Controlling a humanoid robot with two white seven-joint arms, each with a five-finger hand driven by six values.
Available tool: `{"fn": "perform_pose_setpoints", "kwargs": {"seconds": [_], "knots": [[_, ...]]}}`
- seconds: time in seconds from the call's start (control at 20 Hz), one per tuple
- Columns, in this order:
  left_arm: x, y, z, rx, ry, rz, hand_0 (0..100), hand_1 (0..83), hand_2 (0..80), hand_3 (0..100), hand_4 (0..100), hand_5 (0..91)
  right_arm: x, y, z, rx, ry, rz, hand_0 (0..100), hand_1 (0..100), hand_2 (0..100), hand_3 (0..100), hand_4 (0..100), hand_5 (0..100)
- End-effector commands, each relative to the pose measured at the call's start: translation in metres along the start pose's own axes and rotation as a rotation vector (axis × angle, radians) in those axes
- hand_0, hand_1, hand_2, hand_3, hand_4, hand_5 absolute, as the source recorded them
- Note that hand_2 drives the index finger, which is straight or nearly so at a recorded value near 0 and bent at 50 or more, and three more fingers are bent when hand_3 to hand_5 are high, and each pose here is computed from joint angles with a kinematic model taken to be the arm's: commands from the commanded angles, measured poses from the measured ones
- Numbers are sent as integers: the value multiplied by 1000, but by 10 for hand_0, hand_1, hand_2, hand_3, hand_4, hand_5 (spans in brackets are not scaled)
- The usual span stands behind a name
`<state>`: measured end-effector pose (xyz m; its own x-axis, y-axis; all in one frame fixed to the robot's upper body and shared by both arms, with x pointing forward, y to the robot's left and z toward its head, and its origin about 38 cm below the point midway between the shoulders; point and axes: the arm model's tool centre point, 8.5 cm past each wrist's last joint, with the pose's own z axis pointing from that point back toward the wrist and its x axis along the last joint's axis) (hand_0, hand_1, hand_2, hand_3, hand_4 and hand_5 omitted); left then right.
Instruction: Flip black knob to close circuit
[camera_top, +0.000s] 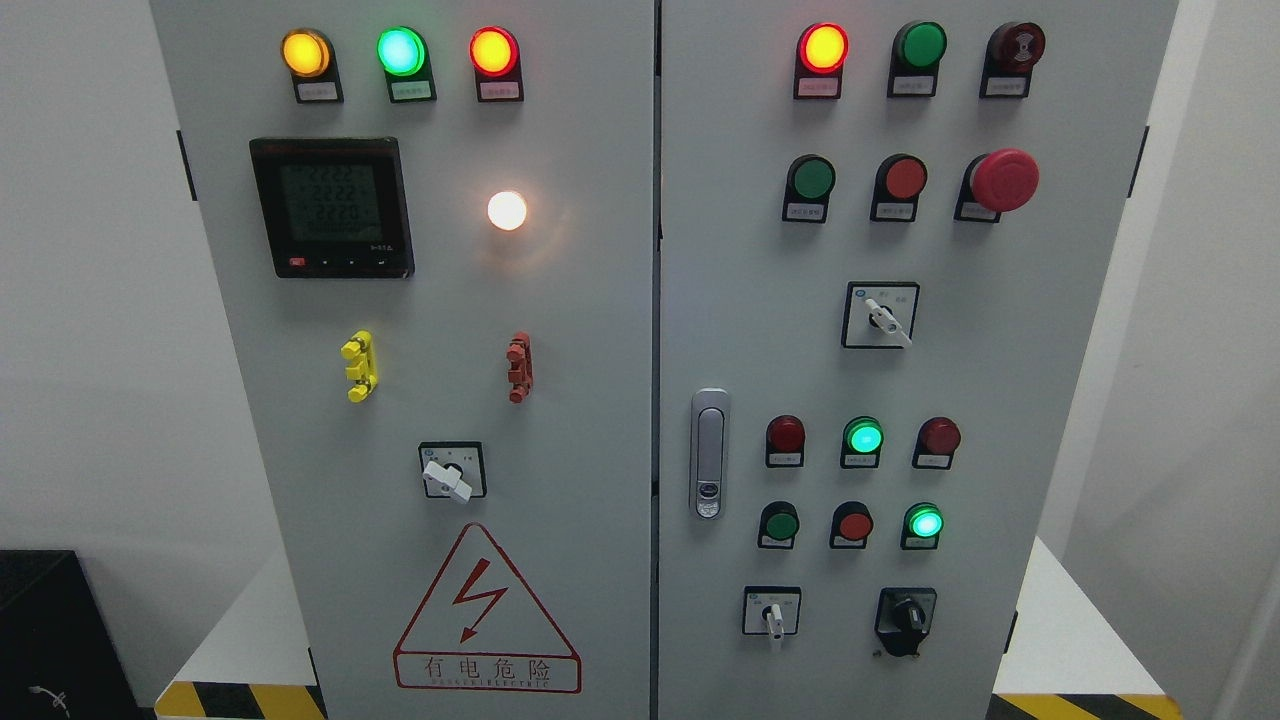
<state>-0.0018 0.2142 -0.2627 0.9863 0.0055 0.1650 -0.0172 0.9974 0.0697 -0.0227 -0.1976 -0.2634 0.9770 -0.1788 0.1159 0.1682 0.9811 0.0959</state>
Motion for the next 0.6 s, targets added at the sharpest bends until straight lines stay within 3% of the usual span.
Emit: {"fn": "perform_pose_setpoints", "kwargs": {"seconds": [0.0, 0.3, 0.55], "knots": [[-7, -1, 2, -8, 18, -41, 120, 556, 0, 0, 0, 0, -6, 0, 1, -1, 17, 0, 0, 181, 0, 0, 0, 0], [-7, -1, 2, -7, 18, -42, 120, 556, 0, 0, 0, 0, -4, 1, 0, 10, 13, -2, 0, 181, 0, 0, 0, 0], [-7, -1, 2, -9, 16, -44, 120, 556, 0, 0, 0, 0, 21, 11, -2, 91, -78, 15, 0, 183, 0, 0, 0, 0]]}}
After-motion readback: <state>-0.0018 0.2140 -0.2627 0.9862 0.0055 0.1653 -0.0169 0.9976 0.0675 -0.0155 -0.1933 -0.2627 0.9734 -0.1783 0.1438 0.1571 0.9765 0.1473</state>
